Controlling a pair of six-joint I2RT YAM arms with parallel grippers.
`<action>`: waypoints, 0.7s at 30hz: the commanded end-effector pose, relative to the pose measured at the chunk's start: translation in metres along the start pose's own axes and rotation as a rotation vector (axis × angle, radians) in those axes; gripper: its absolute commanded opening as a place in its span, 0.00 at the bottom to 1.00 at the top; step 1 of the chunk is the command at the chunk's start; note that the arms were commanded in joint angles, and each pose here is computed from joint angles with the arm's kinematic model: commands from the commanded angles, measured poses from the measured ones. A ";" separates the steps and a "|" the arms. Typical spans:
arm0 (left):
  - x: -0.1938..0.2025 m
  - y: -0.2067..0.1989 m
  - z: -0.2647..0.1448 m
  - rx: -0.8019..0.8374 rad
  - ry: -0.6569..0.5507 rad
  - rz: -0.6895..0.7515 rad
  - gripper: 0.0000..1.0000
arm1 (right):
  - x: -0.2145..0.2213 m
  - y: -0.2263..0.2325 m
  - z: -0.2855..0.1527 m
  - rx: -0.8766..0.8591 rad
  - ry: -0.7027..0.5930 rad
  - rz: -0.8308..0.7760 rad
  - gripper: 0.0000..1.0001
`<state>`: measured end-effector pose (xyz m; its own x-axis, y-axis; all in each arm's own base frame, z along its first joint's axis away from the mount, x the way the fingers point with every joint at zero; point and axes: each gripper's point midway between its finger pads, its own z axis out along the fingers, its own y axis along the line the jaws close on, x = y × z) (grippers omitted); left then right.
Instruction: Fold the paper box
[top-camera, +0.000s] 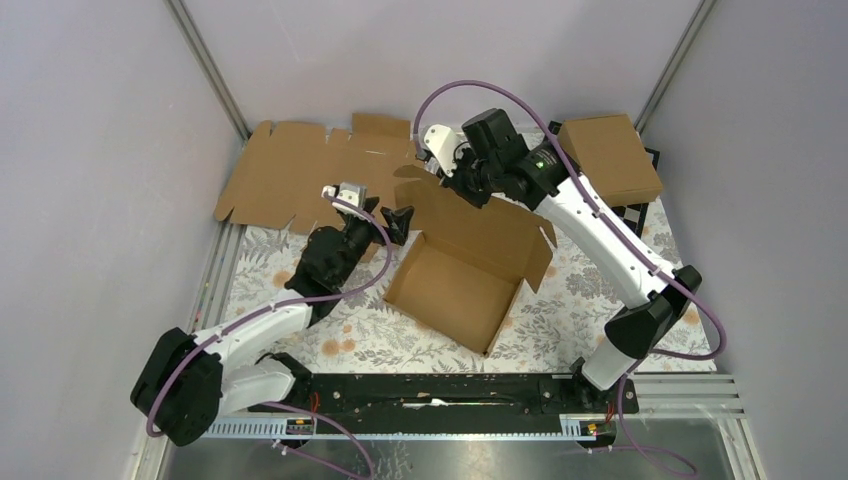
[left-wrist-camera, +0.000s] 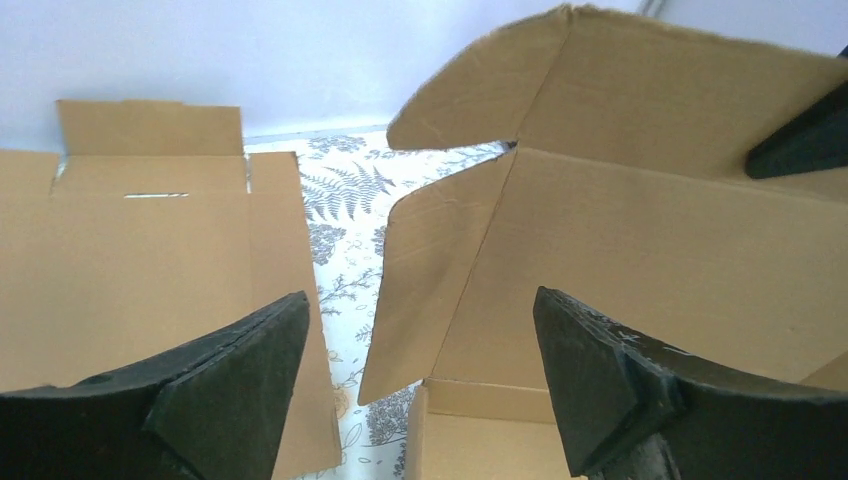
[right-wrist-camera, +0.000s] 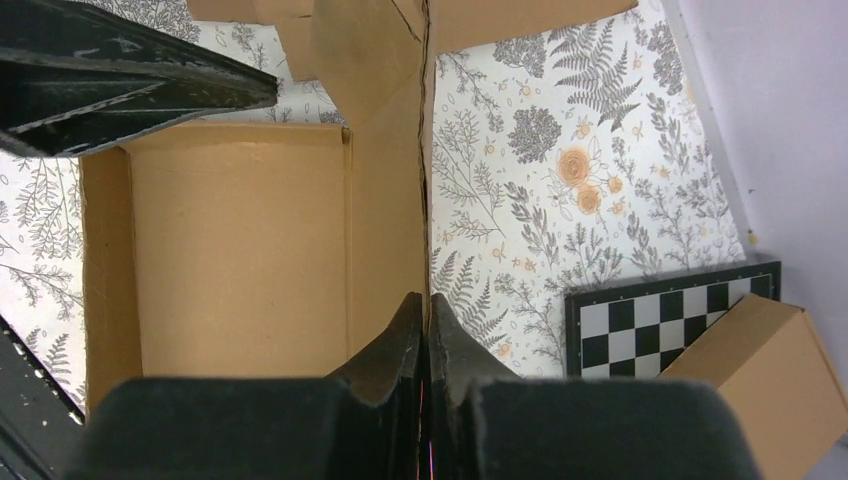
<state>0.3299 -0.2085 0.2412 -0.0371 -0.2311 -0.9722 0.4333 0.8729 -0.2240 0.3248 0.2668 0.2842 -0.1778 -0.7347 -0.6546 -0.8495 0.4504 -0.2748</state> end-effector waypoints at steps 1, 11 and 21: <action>-0.007 -0.022 0.008 0.239 -0.022 -0.042 0.89 | -0.012 -0.006 -0.027 0.059 -0.048 -0.068 0.00; -0.016 -0.034 0.031 0.363 -0.050 0.017 0.78 | -0.009 0.002 -0.024 0.028 -0.049 -0.078 0.00; 0.001 -0.049 0.039 0.375 0.066 0.098 0.00 | -0.014 -0.005 -0.020 0.067 -0.066 -0.074 0.00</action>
<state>0.3486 -0.2590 0.2388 -0.0962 -0.1606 -0.9823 0.7205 0.6696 -0.1801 0.3208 0.2633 0.2903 -0.1241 -0.7530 -0.6463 -0.8454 0.4212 -0.3284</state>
